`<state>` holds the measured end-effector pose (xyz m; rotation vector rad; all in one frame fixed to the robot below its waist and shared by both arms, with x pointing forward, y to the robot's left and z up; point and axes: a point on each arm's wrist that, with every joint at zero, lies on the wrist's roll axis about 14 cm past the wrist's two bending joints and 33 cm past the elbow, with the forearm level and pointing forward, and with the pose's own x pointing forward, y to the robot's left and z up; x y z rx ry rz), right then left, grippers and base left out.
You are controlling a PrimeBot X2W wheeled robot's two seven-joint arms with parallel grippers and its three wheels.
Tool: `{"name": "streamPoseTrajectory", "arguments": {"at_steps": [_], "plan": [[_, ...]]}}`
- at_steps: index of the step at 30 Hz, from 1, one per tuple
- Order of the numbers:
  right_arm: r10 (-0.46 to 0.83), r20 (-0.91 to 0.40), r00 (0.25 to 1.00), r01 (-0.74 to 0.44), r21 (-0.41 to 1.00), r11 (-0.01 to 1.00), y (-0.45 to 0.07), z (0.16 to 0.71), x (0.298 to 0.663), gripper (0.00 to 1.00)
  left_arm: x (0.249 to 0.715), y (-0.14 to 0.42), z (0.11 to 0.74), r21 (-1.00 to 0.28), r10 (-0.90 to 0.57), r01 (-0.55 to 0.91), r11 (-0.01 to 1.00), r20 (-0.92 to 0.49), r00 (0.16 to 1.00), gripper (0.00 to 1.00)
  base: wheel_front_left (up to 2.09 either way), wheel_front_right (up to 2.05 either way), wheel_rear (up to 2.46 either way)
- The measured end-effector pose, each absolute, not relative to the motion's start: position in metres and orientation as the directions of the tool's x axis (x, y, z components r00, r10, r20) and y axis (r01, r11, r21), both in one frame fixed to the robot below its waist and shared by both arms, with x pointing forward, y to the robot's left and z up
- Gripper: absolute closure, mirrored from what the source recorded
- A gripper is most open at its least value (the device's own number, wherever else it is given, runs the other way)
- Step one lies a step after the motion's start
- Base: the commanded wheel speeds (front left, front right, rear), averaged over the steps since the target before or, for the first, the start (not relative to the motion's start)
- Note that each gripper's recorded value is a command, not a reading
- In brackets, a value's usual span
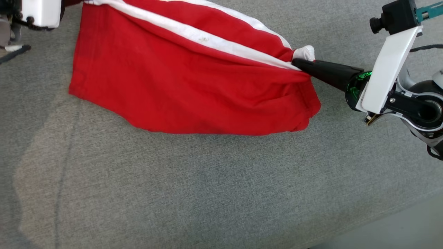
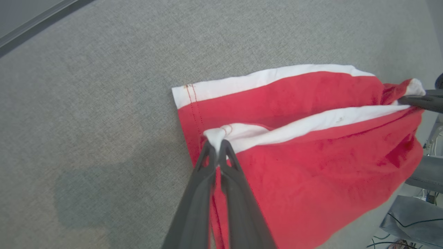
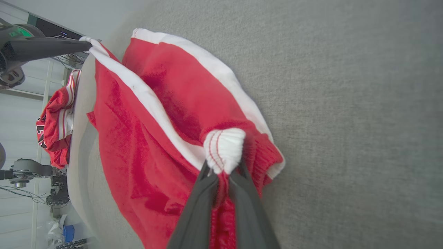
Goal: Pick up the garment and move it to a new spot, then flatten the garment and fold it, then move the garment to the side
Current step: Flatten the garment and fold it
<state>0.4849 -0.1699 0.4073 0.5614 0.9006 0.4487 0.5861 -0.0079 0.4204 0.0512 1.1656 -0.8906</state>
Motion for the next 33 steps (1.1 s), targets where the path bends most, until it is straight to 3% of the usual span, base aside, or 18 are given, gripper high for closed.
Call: {"name": "streamPoseTrajectory", "arguments": {"at_steps": [23,24,25,26,27,28,29,33], "plan": [[0.535,-0.585,0.609,-0.043,0.649,0.759,-0.181,0.396,0.498,1.0,0.616,-0.018,0.396,-0.396,-0.567,0.599,0.696,-0.815,0.121,1.0,0.0,0.0,0.0],[0.536,-0.585,0.609,-0.042,0.65,0.758,-0.181,0.395,0.499,0.95,0.617,-0.017,0.395,-0.394,-0.564,0.598,0.698,-0.817,0.12,0.93,0.0,0.0,0.0],[0.535,-0.584,0.61,-0.042,0.651,0.758,-0.18,0.395,0.5,0.69,0.617,-0.017,0.394,-0.394,-0.563,0.596,0.7,-0.817,0.121,0.71,0.0,0.0,0.0],[0.534,-0.581,0.614,-0.043,0.651,0.758,-0.18,0.396,0.501,0.55,0.617,-0.017,0.394,-0.393,-0.562,0.596,0.7,-0.818,0.121,0.5,0.0,0.0,0.0],[0.533,-0.58,0.616,-0.045,0.65,0.759,-0.18,0.397,0.502,0.55,0.617,-0.017,0.395,-0.394,-0.564,0.597,0.699,-0.817,0.122,0.5,0.0,0.0,0.0],[0.533,-0.577,0.618,-0.049,0.649,0.759,-0.179,0.398,0.503,0.27,0.618,-0.018,0.397,-0.396,-0.572,0.598,0.697,-0.81,0.13,0.0,0.0,0.0,0.0],[0.533,-0.577,0.618,-0.049,0.649,0.759,-0.179,0.398,0.503,0.0,0.618,-0.018,0.397,-0.396,-0.572,0.598,0.697,-0.81,0.13,0.0,0.0,0.0,0.0],[0.523,-0.57,0.634,-0.056,0.64,0.766,-0.182,0.404,0.506,0.0,0.621,-0.02,0.407,-0.4,-0.589,0.601,0.692,-0.794,0.151,0.0,0.0,0.0,0.0]]}}
